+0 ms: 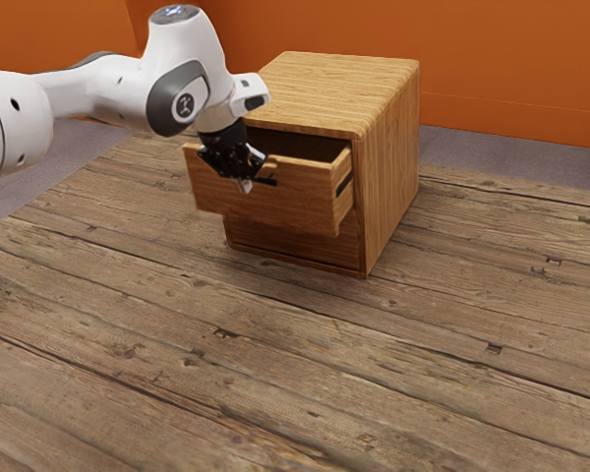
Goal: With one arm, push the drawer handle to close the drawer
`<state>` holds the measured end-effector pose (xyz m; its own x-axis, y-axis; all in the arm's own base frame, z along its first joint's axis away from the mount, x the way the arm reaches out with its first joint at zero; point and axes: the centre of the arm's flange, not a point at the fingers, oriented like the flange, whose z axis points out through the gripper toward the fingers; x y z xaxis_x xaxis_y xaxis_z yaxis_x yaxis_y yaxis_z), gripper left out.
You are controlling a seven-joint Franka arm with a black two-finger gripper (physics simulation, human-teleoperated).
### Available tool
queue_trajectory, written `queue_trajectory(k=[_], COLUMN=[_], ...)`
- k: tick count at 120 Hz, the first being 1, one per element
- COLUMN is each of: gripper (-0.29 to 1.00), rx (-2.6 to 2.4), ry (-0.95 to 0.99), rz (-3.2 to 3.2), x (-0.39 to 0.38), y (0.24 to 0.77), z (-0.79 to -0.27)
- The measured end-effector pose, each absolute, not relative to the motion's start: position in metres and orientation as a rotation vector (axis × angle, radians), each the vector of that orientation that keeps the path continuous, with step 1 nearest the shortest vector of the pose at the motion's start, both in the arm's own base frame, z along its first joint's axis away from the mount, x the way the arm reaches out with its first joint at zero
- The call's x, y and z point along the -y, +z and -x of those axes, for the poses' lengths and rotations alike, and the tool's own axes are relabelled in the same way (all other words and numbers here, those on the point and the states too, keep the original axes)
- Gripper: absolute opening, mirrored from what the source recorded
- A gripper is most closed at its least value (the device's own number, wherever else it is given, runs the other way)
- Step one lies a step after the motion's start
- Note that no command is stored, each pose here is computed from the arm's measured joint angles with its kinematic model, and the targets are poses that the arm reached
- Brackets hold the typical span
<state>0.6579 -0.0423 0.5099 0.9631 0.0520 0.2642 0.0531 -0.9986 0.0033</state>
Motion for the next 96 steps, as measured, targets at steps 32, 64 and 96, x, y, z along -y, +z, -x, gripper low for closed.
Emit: queue_trajectory(k=[32, 64, 96], gripper=[-0.08, -0.08, -0.08], rx=[0.075, 0.045, 0.01], ry=[-0.446, -0.48, -0.508], rz=[3.101, 3.09, 3.097], x=[0.039, 0.042, 0.047], y=[0.511, 0.51, 0.508], z=[-0.678, -0.698, -0.717])
